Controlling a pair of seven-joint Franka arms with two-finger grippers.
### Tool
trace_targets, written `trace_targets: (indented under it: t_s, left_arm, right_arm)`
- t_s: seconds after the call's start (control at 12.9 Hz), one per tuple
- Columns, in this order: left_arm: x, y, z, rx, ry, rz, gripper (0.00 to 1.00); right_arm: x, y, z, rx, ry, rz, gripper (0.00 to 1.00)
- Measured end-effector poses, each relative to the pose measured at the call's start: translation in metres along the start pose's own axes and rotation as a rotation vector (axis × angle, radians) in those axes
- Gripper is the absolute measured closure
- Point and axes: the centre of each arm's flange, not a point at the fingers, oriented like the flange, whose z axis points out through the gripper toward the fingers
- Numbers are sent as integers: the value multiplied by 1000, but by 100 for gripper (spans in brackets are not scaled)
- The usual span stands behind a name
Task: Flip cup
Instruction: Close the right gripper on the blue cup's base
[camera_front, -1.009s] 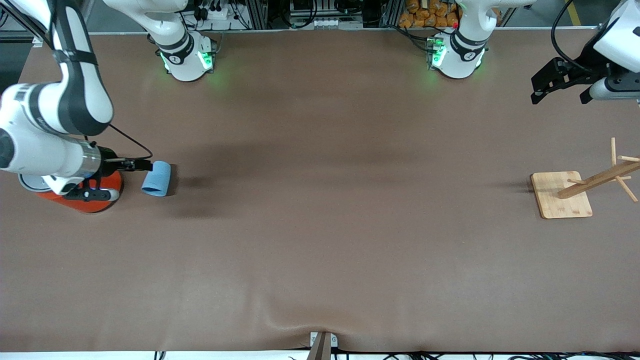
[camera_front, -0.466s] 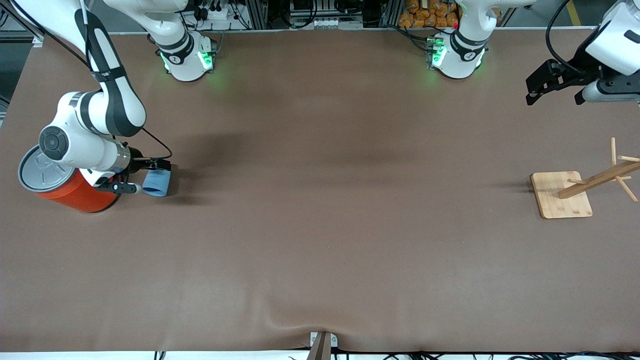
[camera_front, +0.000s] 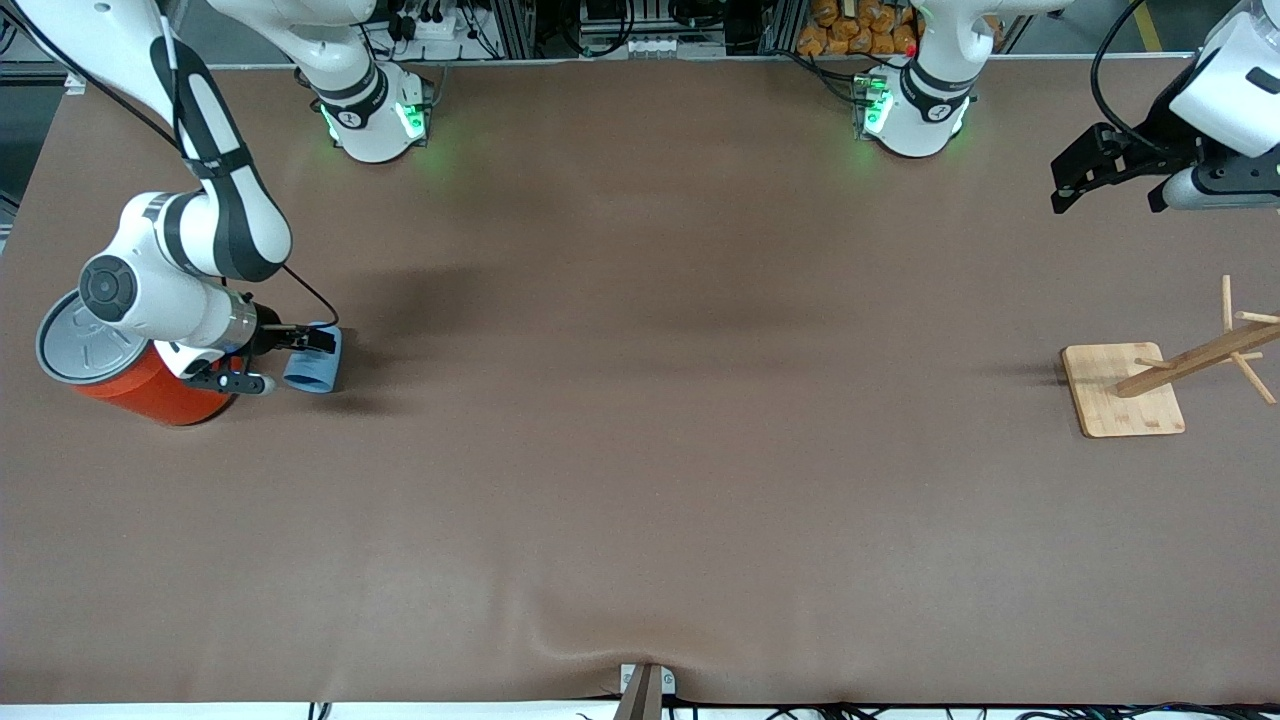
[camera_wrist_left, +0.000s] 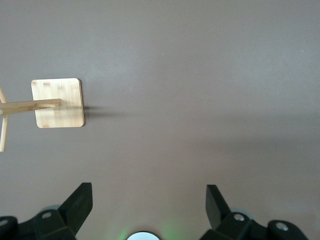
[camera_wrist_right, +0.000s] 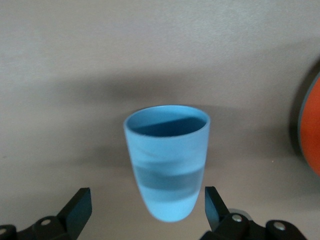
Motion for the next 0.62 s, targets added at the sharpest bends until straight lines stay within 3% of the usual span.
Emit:
trace_targets:
  t_s: [0.54, 0.62]
  left_arm:
    - [1, -1, 4, 1, -7, -2, 0]
    - [2, -1, 5, 1, -10, -2, 0]
  right_arm:
    - [9, 10, 42, -9, -2, -2, 0]
    - [9, 10, 46, -9, -3, -15, 9]
